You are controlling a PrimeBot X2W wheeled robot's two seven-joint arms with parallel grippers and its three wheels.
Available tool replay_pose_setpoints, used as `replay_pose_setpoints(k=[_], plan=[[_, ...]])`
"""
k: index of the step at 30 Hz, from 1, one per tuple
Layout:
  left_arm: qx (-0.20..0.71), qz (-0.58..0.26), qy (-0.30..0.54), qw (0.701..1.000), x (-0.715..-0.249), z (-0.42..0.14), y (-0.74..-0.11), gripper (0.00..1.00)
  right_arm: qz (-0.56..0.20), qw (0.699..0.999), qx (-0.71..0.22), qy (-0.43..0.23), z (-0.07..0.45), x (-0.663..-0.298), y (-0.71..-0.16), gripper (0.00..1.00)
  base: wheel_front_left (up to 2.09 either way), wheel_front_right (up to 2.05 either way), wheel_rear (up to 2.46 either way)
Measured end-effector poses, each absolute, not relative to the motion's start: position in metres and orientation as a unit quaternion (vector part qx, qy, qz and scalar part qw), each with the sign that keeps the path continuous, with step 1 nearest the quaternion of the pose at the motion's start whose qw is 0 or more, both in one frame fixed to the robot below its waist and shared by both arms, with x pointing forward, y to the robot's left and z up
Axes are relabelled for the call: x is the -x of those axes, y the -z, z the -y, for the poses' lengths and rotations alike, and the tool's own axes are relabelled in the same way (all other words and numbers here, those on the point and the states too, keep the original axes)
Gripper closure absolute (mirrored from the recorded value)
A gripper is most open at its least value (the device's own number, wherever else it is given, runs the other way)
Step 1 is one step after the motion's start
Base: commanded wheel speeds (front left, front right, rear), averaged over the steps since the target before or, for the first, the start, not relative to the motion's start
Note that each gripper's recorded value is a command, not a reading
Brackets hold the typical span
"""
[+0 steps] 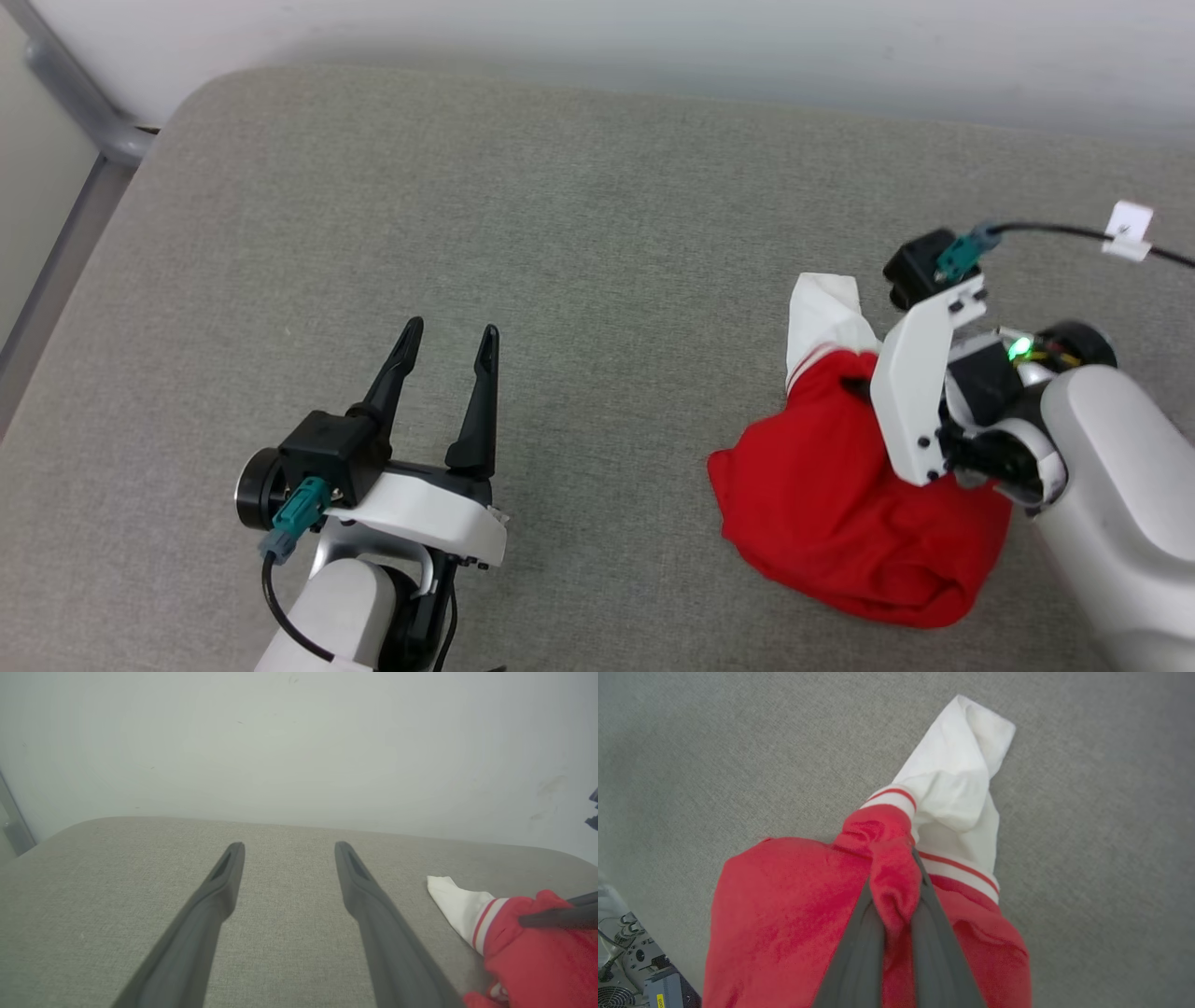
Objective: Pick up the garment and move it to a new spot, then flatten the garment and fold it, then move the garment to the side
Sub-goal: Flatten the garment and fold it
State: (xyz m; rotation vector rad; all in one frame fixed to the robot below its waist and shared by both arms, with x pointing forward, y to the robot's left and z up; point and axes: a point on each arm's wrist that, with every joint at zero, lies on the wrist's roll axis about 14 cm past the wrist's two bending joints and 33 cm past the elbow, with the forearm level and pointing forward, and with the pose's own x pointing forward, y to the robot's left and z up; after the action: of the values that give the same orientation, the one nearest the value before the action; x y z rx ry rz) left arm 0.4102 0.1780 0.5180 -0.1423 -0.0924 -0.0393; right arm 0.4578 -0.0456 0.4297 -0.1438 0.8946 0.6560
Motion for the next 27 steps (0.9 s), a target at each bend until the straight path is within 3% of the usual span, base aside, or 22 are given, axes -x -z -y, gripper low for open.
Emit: replay_pose_setpoints(k=[8, 14, 18, 21, 27], plan=[[0.068, 0.045, 0.032, 0.996, -0.411, -0.170, -0.516, 0.00, -0.290, 0.915, 0.061, -0.273, 0.073, -0.491, -0.497, 1.00, 0.00, 0.00, 0.00], [0.067, 0.049, 0.045, 0.996, -0.412, -0.161, -0.518, 0.00, -0.228, 0.961, 0.029, -0.156, 0.159, -0.490, -0.523, 1.00, 0.00, 0.00, 0.00], [0.066, 0.045, 0.052, 0.995, -0.410, -0.157, -0.516, 0.00, -0.244, 0.967, -0.007, -0.065, 0.217, -0.455, -0.501, 1.00, 0.00, 0.00, 0.00], [0.065, 0.041, 0.054, 0.996, -0.407, -0.156, -0.513, 0.00, -0.293, 0.955, -0.035, -0.010, 0.244, -0.409, -0.463, 1.00, 0.00, 0.00, 0.00], [0.065, 0.035, 0.046, 0.996, -0.400, -0.161, -0.511, 0.00, -0.397, 0.911, -0.106, 0.039, 0.241, -0.320, -0.387, 1.00, 0.00, 0.00, 0.00]])
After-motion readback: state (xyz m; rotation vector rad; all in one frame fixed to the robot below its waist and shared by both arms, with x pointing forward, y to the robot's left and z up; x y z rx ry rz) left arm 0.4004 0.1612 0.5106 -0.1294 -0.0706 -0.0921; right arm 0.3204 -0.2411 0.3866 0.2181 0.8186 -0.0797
